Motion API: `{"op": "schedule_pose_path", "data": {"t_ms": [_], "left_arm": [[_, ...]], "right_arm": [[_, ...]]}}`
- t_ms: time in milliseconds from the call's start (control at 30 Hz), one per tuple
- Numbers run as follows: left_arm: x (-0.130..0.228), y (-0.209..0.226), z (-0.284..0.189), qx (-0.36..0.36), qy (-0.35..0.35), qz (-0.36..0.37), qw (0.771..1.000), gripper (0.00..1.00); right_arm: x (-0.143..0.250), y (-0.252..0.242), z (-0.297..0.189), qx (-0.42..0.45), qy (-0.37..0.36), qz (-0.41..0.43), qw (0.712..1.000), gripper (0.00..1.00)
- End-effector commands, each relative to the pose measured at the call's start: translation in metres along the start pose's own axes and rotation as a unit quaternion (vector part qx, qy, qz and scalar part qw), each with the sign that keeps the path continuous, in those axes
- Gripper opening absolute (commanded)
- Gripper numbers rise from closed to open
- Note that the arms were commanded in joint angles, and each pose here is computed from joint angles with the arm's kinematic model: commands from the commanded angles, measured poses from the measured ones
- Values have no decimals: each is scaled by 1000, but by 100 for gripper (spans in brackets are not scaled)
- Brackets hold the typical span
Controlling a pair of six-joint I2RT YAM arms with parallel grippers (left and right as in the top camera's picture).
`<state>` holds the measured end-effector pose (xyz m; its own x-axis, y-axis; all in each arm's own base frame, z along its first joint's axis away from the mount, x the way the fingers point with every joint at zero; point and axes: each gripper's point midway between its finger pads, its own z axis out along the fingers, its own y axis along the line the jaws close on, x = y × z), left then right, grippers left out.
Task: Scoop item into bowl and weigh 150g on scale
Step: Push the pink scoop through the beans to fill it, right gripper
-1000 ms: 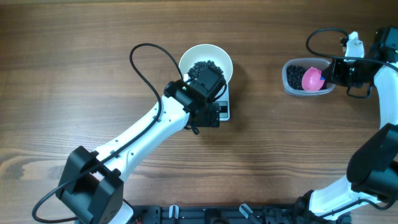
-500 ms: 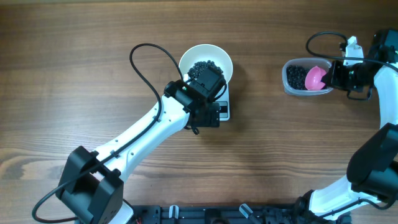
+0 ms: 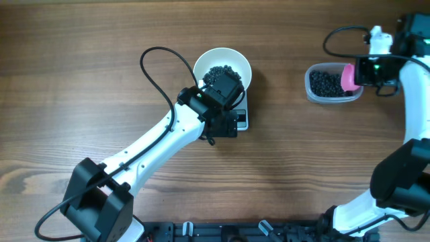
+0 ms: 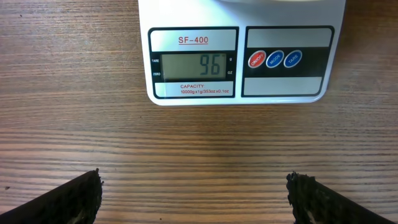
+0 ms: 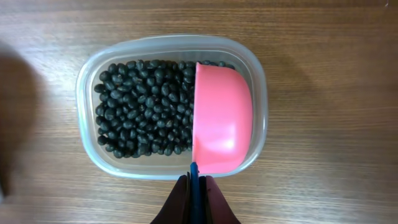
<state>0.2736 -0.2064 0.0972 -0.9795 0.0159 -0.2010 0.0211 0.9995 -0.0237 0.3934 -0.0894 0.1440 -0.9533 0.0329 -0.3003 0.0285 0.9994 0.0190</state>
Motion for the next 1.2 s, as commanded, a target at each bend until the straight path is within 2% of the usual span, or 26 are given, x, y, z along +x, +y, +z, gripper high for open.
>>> {"op": "schedule_pose_path", "data": {"t_ms": [0, 267, 433, 567, 667, 833, 1067, 1167], "left_arm": [[1, 3, 4, -12, -1, -2, 1000, 100], [1, 3, 4, -12, -1, -2, 1000, 100], [1, 3, 4, -12, -1, -2, 1000, 100], [1, 3, 4, -12, -1, -2, 1000, 100], [1, 3, 4, -12, -1, -2, 1000, 100], [1, 3, 4, -12, -1, -2, 1000, 100], [1, 3, 4, -12, -1, -2, 1000, 100], [1, 3, 4, -12, -1, -2, 1000, 100]], "right_arm": [[-5, -2, 5, 60, 11, -37, 997, 4], [4, 4, 59, 42, 67, -16, 997, 4], [-5, 59, 72, -125, 45, -4, 991, 4], [-6, 80, 65, -188, 42, 4, 981, 4], [-1, 74, 64, -186, 50, 9, 981, 4], [-19, 32, 62, -188, -5, 53, 981, 4], [8, 31, 55, -223, 41, 80, 971, 4], [4, 29, 61, -219, 26, 77, 972, 4]]}}
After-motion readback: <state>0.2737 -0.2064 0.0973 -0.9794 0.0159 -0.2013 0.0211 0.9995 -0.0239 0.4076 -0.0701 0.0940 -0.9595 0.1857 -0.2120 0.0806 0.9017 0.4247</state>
